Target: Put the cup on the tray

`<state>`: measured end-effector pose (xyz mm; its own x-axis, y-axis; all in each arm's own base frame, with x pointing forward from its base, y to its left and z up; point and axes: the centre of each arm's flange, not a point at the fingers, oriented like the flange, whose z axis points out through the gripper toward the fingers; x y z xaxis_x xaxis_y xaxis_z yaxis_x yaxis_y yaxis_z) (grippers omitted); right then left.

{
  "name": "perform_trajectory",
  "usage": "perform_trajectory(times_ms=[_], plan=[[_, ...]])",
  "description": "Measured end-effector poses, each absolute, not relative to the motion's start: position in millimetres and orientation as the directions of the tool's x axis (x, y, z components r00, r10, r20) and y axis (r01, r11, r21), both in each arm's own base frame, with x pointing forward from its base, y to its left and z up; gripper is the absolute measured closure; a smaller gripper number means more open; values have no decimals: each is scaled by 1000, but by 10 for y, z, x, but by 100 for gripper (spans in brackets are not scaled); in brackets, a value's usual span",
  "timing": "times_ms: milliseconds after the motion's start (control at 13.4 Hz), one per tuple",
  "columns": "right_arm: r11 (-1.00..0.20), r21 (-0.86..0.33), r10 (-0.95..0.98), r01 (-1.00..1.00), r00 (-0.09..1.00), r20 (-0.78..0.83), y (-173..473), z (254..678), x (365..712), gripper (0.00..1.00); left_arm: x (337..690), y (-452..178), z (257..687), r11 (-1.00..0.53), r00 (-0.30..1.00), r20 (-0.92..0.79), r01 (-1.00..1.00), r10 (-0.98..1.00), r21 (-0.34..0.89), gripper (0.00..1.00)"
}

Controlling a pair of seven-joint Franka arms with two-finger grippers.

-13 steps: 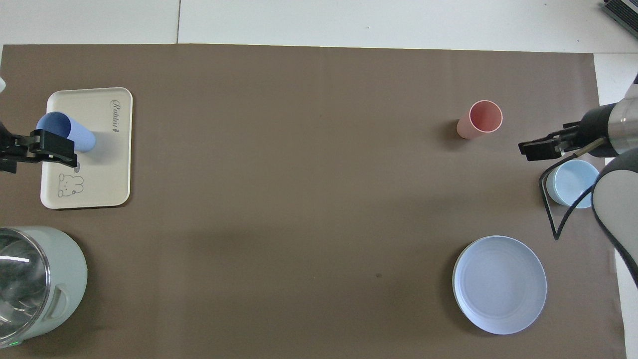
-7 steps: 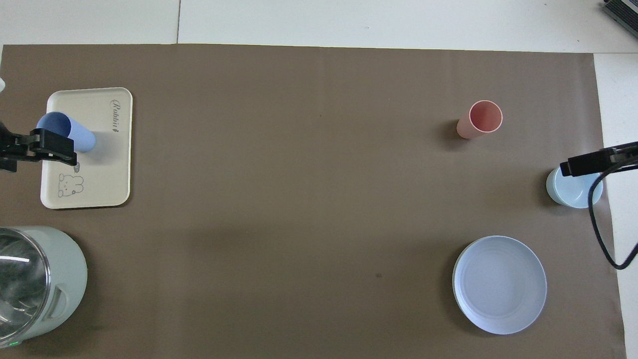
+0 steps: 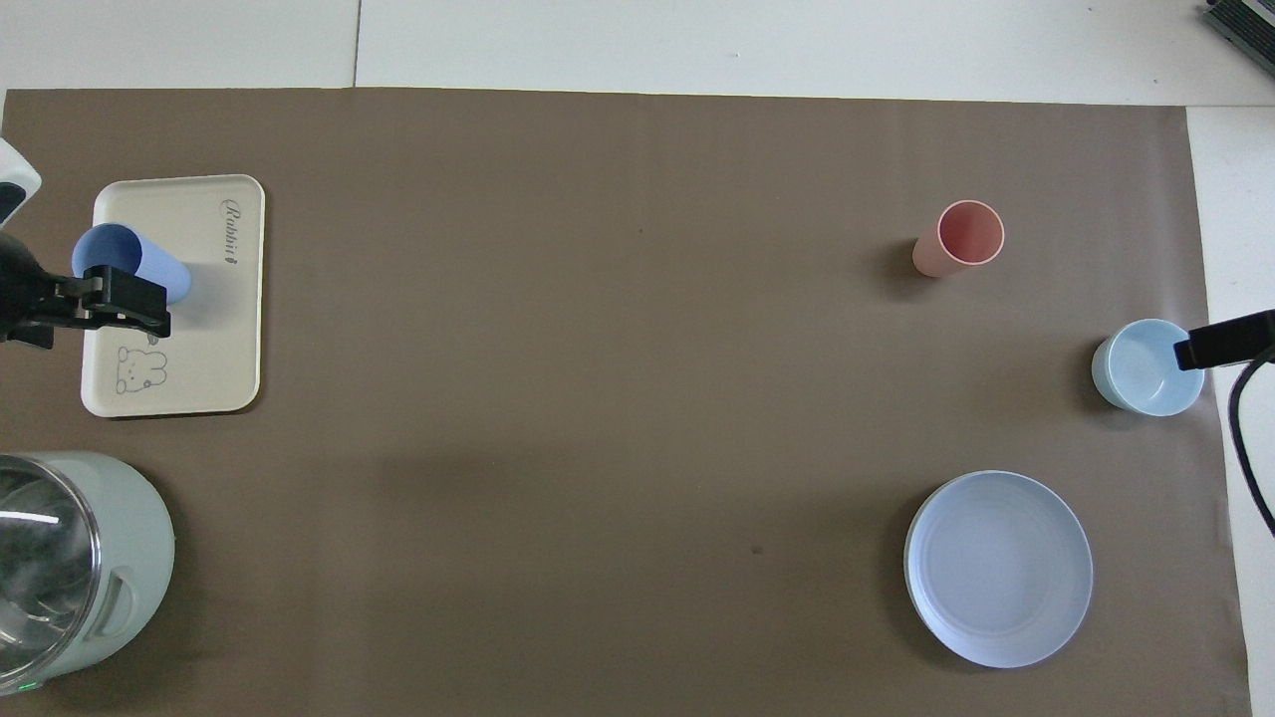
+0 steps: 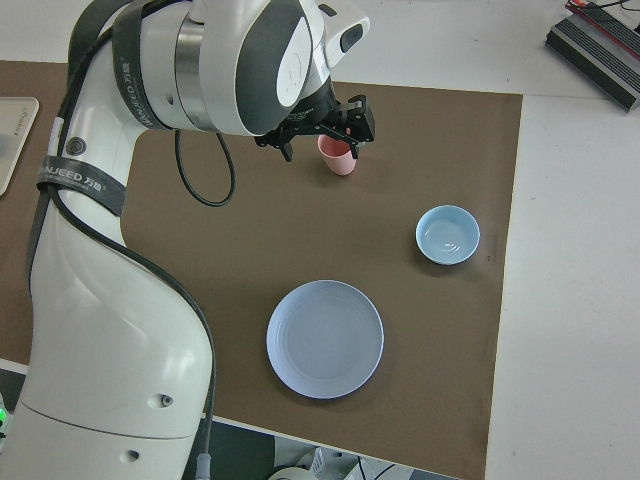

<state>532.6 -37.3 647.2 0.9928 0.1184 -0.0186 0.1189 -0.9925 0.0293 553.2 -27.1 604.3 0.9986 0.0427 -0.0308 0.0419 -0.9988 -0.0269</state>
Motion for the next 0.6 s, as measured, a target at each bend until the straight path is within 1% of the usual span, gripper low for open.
perform_trajectory(times_ms=[598], plan=[[-995, 24, 99, 99, 995, -25, -332, 6397, 5332, 0, 5532, -275, 6051, -999, 999, -28, 34, 35, -23, 0]])
